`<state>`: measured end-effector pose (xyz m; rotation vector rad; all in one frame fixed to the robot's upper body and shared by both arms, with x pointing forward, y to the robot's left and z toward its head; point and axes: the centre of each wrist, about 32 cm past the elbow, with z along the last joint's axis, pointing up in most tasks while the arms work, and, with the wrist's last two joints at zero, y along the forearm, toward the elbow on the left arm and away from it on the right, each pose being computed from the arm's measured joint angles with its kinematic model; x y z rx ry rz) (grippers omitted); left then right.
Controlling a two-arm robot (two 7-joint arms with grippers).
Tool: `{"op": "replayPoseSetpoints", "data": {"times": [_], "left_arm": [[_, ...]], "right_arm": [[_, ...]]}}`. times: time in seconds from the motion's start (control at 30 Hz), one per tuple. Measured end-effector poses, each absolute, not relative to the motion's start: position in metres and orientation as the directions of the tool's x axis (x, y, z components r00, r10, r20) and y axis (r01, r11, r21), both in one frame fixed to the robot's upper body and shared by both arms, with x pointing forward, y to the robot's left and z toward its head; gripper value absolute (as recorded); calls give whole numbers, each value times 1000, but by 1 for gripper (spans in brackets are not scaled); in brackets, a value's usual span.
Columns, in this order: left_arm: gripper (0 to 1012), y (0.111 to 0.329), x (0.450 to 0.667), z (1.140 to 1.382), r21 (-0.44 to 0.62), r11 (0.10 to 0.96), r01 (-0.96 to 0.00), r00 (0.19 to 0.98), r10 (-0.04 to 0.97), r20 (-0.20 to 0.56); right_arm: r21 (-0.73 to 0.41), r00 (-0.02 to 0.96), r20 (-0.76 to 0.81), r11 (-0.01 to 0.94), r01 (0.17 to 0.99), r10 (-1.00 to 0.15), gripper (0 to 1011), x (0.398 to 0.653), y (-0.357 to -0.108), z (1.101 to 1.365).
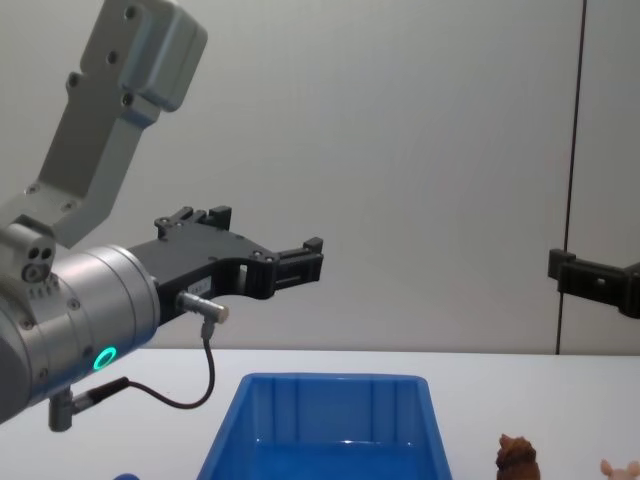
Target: Pick up the two dolls from the table and place them into the box.
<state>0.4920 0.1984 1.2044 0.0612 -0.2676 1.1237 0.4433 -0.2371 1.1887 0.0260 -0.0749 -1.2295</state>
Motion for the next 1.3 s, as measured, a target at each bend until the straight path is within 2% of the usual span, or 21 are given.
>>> {"op": "replayPoseSetpoints", "data": {"times": [1.3], "left_arm": [[1001,198,492,1204,-86,434,-897,404,882,243]], "right_arm": [[61,332,43,335,940,-942,1001,443,-237,1189]]}}
